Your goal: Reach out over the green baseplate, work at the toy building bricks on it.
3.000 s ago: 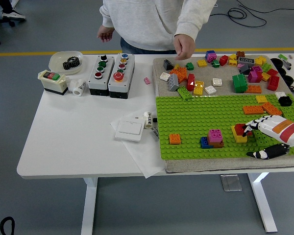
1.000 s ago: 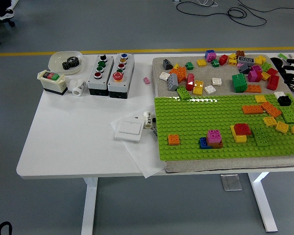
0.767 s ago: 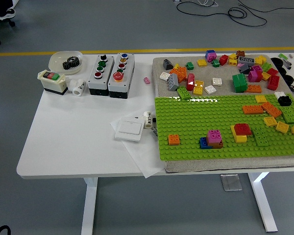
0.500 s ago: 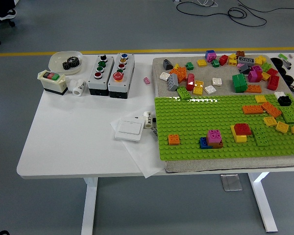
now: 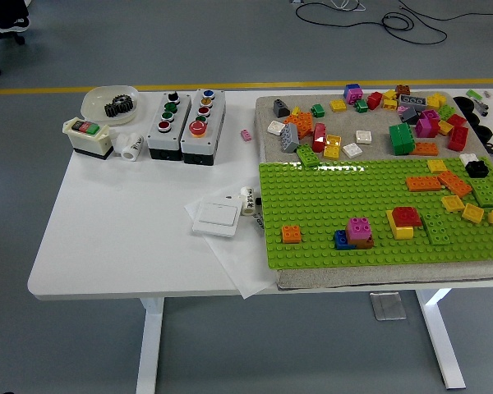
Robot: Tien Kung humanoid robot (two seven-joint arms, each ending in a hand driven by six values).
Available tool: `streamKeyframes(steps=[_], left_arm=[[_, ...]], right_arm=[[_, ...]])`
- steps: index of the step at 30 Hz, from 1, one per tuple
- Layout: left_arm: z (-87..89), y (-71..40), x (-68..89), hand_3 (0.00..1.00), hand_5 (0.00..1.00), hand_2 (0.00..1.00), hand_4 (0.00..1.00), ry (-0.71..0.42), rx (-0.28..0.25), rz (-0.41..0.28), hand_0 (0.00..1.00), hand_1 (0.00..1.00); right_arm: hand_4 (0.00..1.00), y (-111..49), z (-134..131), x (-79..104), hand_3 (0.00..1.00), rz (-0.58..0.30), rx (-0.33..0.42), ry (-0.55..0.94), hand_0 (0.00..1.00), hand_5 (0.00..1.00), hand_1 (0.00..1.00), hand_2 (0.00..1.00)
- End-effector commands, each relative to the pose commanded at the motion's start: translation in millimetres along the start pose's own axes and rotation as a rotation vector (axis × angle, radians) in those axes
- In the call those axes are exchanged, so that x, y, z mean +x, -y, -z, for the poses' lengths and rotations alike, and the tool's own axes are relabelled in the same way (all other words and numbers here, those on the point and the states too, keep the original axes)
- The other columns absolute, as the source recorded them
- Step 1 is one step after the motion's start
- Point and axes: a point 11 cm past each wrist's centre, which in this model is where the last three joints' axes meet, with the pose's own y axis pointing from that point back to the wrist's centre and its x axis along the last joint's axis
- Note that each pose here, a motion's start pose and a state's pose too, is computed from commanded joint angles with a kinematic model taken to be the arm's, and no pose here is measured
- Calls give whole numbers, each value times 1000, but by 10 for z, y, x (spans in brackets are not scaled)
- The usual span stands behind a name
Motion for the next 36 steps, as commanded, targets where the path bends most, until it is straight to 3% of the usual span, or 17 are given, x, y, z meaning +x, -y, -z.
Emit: streamKeyframes(steps=[19, 36], left_arm=[[-70, 0, 24, 597, 605, 730, 659, -9, -9, -47, 769, 752], [-222, -25, 115, 596, 603, 725, 659, -25, -48, -70, 764, 743]], right_arm=[[998, -349, 222, -86, 872, -17, 118, -71, 909, 998, 829, 862], [998, -406, 172, -71, 863, -34, 115, -108, 904, 998, 824, 857]])
